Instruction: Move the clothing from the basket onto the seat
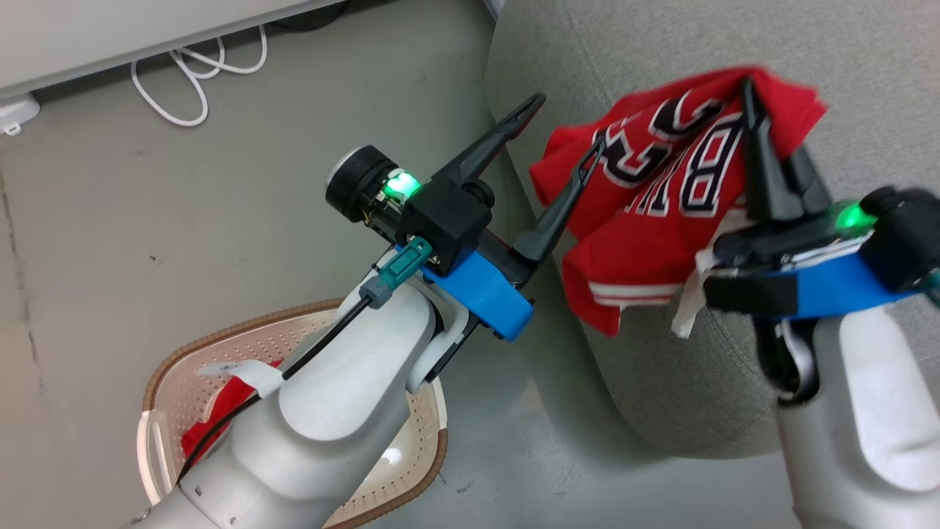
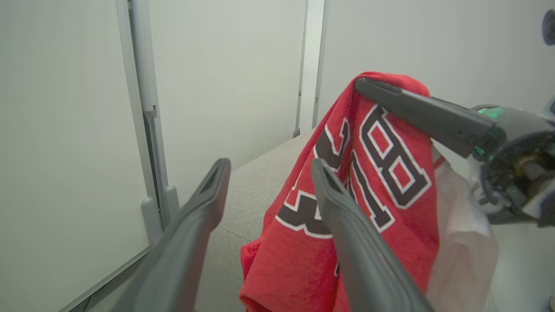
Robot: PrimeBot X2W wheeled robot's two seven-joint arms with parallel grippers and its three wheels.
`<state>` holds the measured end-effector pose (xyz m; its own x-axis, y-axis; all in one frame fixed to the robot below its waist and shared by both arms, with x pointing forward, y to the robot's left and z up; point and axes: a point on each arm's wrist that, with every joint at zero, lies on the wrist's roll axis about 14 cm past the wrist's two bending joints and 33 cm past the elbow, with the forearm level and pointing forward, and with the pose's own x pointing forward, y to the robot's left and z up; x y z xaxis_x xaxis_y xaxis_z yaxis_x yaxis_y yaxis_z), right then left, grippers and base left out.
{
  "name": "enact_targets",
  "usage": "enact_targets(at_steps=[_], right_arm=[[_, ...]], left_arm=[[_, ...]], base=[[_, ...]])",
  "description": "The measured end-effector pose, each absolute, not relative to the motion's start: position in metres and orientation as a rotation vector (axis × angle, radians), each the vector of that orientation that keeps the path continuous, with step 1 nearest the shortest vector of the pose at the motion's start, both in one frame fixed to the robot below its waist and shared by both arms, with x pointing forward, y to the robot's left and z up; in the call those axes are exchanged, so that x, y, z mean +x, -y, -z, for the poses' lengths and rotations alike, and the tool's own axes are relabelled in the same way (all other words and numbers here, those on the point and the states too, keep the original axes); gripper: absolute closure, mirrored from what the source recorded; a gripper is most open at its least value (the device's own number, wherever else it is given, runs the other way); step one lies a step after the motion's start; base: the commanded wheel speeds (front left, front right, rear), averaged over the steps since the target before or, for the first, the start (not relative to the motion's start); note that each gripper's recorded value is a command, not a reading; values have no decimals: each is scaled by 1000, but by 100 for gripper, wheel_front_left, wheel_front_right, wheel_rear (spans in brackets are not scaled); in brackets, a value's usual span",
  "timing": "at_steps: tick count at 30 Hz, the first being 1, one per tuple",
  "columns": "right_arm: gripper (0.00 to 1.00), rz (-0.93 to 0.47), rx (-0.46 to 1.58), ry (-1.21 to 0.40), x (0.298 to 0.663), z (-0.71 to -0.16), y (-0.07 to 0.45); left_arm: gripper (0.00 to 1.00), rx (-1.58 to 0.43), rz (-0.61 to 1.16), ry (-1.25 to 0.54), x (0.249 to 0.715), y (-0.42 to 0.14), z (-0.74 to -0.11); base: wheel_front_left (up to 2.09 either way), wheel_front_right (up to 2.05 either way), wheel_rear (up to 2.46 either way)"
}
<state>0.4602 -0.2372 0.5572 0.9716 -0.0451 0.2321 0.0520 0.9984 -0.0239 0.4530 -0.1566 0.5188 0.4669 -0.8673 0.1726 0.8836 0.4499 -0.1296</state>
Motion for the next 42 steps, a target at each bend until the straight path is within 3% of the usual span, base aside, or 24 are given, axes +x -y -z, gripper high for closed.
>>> enact_targets(at_steps=[9, 19, 28, 42], right_arm=[[100, 132, -180, 475, 525, -636, 285], [100, 250, -376, 547, 581, -651, 355], [100, 383, -426, 369, 601, -583, 421], [100, 477, -287, -59, 565, -432, 453]], left_arm=[[0, -210, 1053, 99, 489, 149, -502], [0, -217, 1024, 24, 525, 137, -438], [0, -246, 1009, -74, 528, 132, -378], [0, -243, 998, -81, 528, 127, -372]], base=[[0, 0, 0], [0, 0, 0], [0, 0, 0], [0, 0, 0]])
